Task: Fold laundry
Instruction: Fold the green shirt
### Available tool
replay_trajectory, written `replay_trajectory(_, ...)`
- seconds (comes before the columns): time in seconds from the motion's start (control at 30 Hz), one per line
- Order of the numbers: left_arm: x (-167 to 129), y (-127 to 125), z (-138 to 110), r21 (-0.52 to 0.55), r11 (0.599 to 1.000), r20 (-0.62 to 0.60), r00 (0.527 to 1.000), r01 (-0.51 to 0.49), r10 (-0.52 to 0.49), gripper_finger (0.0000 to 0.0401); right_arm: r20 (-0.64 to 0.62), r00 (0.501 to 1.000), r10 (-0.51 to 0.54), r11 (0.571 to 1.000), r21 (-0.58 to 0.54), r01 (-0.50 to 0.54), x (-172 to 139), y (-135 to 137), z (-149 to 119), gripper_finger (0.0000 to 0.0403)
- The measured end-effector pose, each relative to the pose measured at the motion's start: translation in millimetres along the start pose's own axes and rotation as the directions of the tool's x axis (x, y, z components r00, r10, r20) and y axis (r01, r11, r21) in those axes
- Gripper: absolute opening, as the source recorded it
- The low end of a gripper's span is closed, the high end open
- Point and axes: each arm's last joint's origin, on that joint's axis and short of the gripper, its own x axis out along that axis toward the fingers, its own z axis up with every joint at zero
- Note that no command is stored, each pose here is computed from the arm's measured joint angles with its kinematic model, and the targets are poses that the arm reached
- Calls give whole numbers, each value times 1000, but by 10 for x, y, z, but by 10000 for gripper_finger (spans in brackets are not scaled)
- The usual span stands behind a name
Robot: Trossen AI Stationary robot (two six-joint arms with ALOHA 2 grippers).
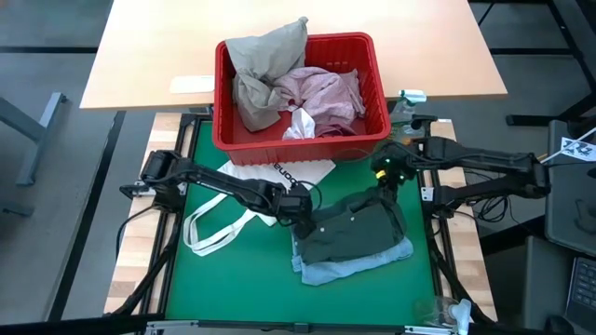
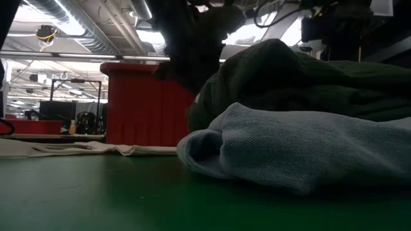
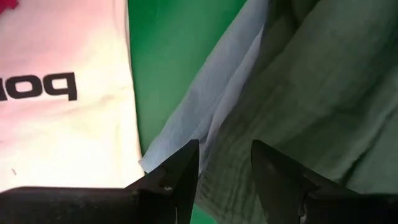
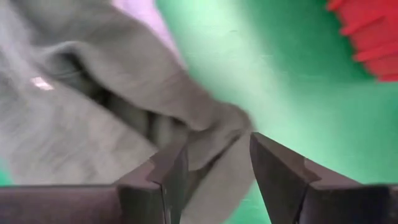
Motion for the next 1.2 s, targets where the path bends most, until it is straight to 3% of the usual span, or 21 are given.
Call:
replay_trajectory(0.23, -67, -17, 62, -19, 999, 42, 998, 41, -40, 140, -65, 988, 138, 990, 40, -135, 178, 10, -94, 172)
replay_trajectory(0.47, -78, -98, 119, -37, 993, 111, 988, 116, -111, 140, -92, 974, 208, 977, -28, -211, 496, 156, -246, 172)
replay_trajectory(0.63, -76, -104, 117, -36, 992, 112, 987, 118, -114, 140, -215, 961, 174, 980, -56, -190, 667, 213, -482, 172)
replay_trajectory(0.83, -82, -123, 112, -35, 991, 119, 985, 128, -123, 140, -361, 931, 60, 998, -4, -66, 741, 176, -719, 172)
replay_trajectory(1.07, -94, -151, 87, 2, 990, 108, 984, 141, -141, 140, -350, 936, 29, 999, -15, -37, 682, 186, -689, 172)
replay_trajectory(1.2, -118, -217, 101, 26, 974, 109, 968, 223, -225, 140, -312, 949, 44, 998, -22, -54, 557, 234, -577, 172)
